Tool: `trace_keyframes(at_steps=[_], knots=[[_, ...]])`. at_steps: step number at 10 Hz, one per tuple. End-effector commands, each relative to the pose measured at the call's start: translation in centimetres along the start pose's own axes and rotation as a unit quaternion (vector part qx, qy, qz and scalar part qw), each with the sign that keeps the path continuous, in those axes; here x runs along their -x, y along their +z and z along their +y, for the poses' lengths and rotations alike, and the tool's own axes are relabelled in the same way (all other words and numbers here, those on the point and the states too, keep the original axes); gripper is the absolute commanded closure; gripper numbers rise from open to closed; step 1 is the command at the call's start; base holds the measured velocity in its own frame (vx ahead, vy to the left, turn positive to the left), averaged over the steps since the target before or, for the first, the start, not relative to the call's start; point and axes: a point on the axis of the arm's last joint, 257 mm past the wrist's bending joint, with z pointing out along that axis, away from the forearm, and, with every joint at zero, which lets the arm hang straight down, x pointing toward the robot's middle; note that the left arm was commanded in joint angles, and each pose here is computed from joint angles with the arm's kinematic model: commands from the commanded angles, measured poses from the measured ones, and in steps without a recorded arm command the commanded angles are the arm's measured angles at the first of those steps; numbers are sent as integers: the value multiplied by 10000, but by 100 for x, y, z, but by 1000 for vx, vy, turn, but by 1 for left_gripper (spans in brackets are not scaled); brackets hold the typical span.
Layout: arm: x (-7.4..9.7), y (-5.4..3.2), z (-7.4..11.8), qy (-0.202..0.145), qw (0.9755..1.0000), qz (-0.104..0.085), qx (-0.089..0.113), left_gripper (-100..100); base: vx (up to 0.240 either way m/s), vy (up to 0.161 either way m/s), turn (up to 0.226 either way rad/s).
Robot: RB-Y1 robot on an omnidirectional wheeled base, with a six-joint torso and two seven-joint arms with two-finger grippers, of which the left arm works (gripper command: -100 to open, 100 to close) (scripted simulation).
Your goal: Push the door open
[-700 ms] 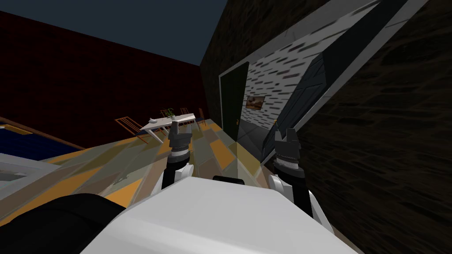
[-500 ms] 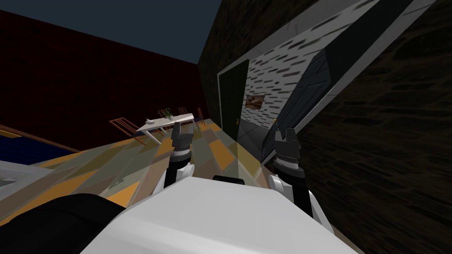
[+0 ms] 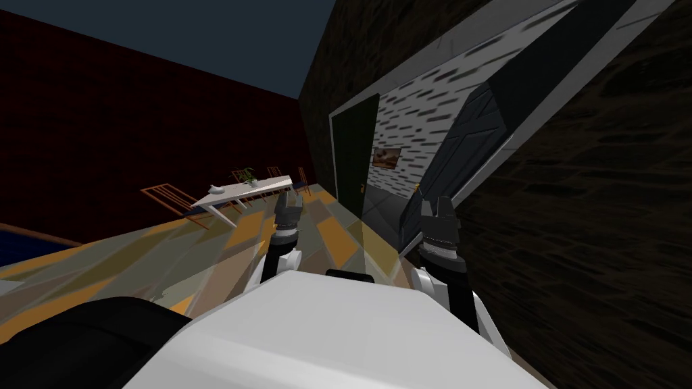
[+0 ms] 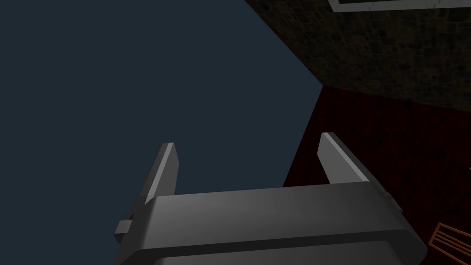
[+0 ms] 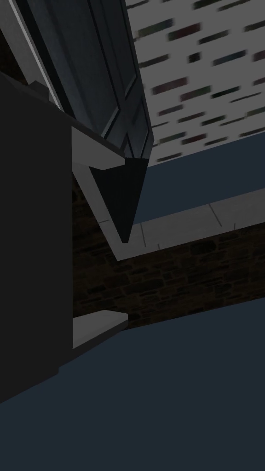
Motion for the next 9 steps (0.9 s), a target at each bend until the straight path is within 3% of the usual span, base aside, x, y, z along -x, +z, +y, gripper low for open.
trace_keyframes(at_steps=[1, 9], knots=[[-18, -21, 98, -34, 10000, 31, 69, -100, 86, 11, -44], [-180, -152, 652, -250, 9983, 204, 484, -100, 100, 11, -63]])
